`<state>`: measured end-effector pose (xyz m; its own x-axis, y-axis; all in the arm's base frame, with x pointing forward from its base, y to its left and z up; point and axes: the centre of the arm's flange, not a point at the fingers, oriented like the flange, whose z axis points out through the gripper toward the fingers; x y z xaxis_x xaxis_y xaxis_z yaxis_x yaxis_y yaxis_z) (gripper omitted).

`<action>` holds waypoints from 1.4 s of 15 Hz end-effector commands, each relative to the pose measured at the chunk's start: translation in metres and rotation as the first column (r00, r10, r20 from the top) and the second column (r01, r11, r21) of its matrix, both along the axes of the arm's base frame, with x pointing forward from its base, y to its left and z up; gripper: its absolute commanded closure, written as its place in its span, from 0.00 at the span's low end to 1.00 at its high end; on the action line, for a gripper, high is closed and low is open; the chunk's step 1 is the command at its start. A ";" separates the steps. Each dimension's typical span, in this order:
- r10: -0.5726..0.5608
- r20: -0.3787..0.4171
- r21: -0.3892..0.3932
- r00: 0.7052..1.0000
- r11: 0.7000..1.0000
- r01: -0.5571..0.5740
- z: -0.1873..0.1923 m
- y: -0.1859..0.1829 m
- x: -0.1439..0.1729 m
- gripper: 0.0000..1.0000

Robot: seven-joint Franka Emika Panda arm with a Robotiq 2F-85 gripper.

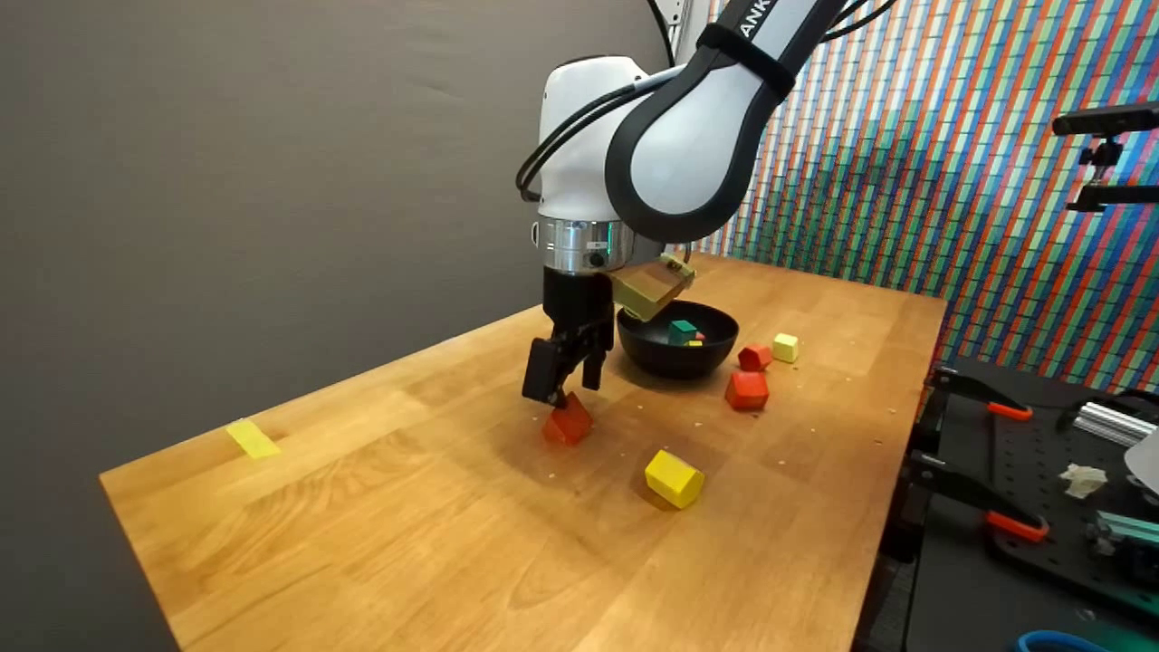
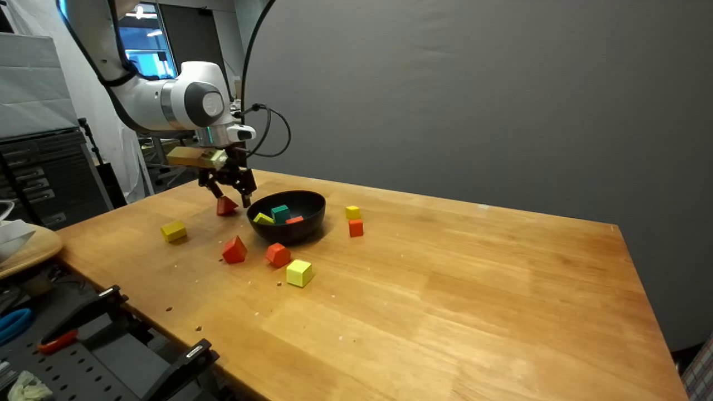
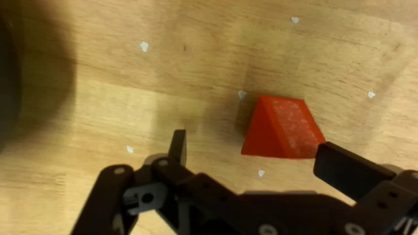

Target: Put all the blocks in the bowl

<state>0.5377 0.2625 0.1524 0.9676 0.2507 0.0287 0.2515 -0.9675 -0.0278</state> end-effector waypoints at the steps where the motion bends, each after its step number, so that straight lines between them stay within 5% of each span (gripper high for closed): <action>1: -0.026 0.037 0.012 0.999 1.000 0.026 0.024 0.011 0.010 0.00; 12: -0.096 -0.008 0.019 0.995 0.995 0.096 0.013 0.006 0.003 0.00; 13: -0.102 -0.016 0.014 0.995 0.995 0.102 0.009 0.005 0.001 0.25; 19: -0.135 -0.041 0.013 0.990 0.991 0.136 0.006 -0.003 0.000 0.66; 21: -0.151 -0.042 0.037 0.988 0.988 0.152 0.018 -0.008 0.002 0.71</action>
<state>0.5379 0.2622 0.1529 0.9910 0.1341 -0.0001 0.1340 -0.9899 -0.0456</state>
